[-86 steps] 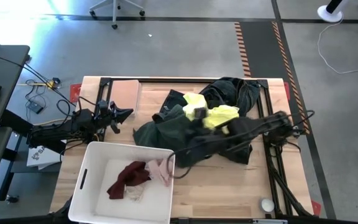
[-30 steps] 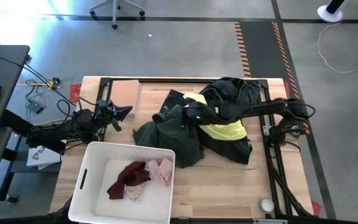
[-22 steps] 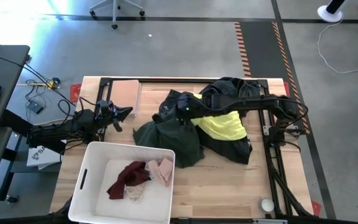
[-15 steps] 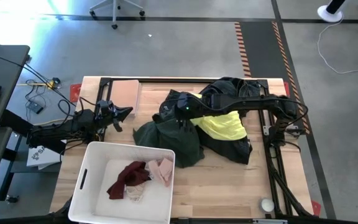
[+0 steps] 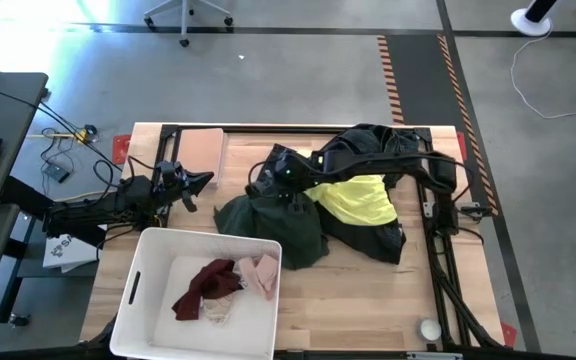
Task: Sort clothes
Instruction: Put the green shirt into the white bin
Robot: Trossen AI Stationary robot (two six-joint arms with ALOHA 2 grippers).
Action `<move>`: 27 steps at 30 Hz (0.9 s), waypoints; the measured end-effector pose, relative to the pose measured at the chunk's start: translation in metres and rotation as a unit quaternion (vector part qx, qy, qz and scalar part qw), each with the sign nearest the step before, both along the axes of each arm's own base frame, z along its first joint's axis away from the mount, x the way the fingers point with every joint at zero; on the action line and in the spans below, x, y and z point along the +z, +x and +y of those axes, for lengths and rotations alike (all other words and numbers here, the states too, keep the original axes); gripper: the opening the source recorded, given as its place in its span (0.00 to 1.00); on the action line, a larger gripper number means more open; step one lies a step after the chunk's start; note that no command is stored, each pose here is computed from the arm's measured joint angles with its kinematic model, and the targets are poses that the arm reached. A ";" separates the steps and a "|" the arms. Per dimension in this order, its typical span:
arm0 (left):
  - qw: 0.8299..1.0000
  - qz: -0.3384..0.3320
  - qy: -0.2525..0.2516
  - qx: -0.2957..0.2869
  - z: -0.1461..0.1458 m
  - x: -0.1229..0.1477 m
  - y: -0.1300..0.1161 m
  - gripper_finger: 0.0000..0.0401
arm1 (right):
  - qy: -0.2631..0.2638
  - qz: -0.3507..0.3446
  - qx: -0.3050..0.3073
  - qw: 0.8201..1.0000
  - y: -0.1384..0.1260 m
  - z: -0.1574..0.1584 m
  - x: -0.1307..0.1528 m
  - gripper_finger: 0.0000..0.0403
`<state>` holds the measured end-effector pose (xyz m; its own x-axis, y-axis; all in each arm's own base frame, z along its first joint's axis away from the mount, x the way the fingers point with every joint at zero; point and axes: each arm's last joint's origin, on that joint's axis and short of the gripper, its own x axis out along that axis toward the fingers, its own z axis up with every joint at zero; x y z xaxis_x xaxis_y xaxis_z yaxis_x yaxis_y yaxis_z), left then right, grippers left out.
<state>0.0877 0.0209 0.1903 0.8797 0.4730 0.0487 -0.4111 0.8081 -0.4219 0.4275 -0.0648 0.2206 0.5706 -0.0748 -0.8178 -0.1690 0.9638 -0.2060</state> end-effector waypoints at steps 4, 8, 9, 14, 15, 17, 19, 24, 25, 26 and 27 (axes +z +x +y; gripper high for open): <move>1.000 0.000 0.000 0.000 0.000 0.000 0.000 0.01 | 0.007 0.012 0.006 1.000 0.002 0.001 -0.008 0.45; 1.000 0.000 0.000 0.000 0.000 0.000 0.000 0.01 | 0.007 0.009 0.002 1.000 -0.001 0.001 -0.002 0.17; 1.000 0.000 0.000 0.000 0.000 0.000 0.000 0.01 | 0.003 0.005 -0.001 1.000 -0.003 0.001 0.003 0.10; 1.000 0.000 0.000 0.000 0.000 0.000 0.000 0.01 | -0.068 -0.047 -0.048 0.995 -0.013 0.005 0.050 0.08; 1.000 0.000 0.000 0.000 0.000 0.000 0.000 0.01 | -0.094 -0.061 -0.061 0.992 -0.015 0.007 0.063 0.09; 1.000 0.000 0.000 0.000 0.000 0.000 0.000 0.01 | -0.147 -0.096 -0.085 0.981 -0.021 0.013 0.094 0.09; 1.000 0.000 0.000 0.000 0.000 0.000 0.000 0.01 | -0.199 -0.141 -0.112 0.963 -0.028 0.021 0.128 0.07; 1.000 0.001 0.001 0.000 0.000 0.000 0.000 0.01 | -0.246 -0.272 -0.148 0.919 -0.042 0.042 0.206 0.05; 1.000 0.001 0.001 0.000 0.000 0.000 0.000 0.01 | -0.242 -0.297 -0.148 0.912 -0.043 0.046 0.218 0.05; 1.000 0.001 0.001 0.000 0.000 0.000 0.000 0.01 | -0.237 -0.321 -0.150 0.905 -0.045 0.050 0.229 0.06; 1.000 0.001 0.001 0.000 0.000 0.000 0.000 0.01 | -0.234 -0.341 -0.149 0.898 -0.047 0.054 0.239 0.07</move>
<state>0.0877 0.0209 0.1902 0.8801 0.4723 0.0479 -0.4113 0.8089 -0.4200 0.3804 -0.0113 0.4591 0.8239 -0.5528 -0.1250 0.4021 0.7256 -0.5585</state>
